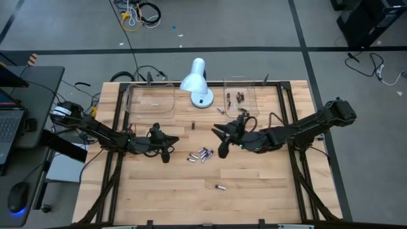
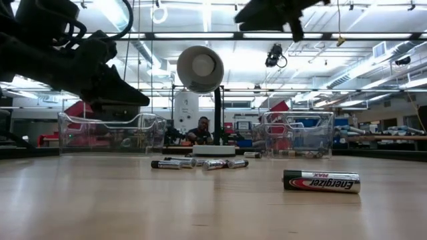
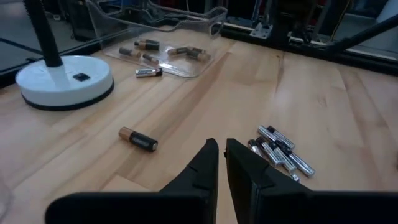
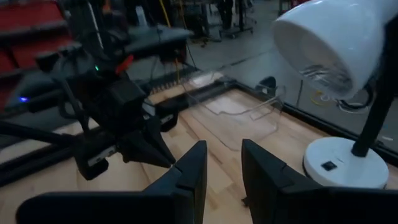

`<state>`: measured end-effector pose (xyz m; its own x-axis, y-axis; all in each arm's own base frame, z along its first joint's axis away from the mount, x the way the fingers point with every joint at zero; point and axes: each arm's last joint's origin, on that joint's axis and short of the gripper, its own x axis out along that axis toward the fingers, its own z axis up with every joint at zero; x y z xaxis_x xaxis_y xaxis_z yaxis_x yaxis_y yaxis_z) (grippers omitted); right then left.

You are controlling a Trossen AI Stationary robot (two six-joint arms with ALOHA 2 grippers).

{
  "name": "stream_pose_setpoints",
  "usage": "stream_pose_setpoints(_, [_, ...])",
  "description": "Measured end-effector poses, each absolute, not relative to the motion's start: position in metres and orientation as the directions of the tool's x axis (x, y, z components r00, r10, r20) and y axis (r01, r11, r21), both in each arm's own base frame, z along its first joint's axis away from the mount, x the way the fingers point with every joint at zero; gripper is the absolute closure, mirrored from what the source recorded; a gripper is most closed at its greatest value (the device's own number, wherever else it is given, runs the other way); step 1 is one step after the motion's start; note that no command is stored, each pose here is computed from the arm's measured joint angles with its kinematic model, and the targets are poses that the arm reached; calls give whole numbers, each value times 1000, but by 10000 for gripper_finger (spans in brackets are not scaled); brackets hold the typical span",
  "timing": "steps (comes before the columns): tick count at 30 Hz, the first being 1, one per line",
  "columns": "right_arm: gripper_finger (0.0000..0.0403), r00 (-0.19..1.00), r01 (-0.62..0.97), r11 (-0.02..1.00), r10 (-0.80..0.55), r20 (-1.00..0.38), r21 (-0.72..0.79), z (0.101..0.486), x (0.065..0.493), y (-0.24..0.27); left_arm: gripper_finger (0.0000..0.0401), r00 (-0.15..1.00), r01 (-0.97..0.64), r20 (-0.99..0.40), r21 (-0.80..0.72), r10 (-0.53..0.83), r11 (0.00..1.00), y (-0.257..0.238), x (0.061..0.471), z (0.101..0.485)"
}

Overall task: Sort batteries
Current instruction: Put the black battery in the transparent bin

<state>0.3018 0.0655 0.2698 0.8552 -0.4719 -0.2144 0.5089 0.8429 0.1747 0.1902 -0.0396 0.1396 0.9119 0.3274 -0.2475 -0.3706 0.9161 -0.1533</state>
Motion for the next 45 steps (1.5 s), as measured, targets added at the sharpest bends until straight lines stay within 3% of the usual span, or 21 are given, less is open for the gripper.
stream_pose_setpoints(13, [320,680,683,716,-553,-481,143,266,375,61,369,947,-294,-170,-121,272,948,-53,186,152])
stream_pose_setpoints(20, [331,552,758,639,-521,-651,131,248,400,31,369,961,-277,-36,-95,275,956,-56,172,180])
stream_pose_setpoints(28, [346,477,777,618,-459,-749,116,218,417,5,369,954,-263,127,-75,271,962,-54,151,213])
stream_pose_setpoints(31, [354,422,783,620,-467,-777,53,202,418,1,369,953,-258,147,-58,263,965,-54,146,218])
stream_pose_setpoints(38, [362,266,693,676,-563,-783,-251,163,419,-3,369,954,-282,98,-18,282,959,-53,145,213])
stream_pose_setpoints(45, [363,221,641,688,-589,-777,-340,137,422,2,369,951,-308,35,13,307,951,-52,145,205])
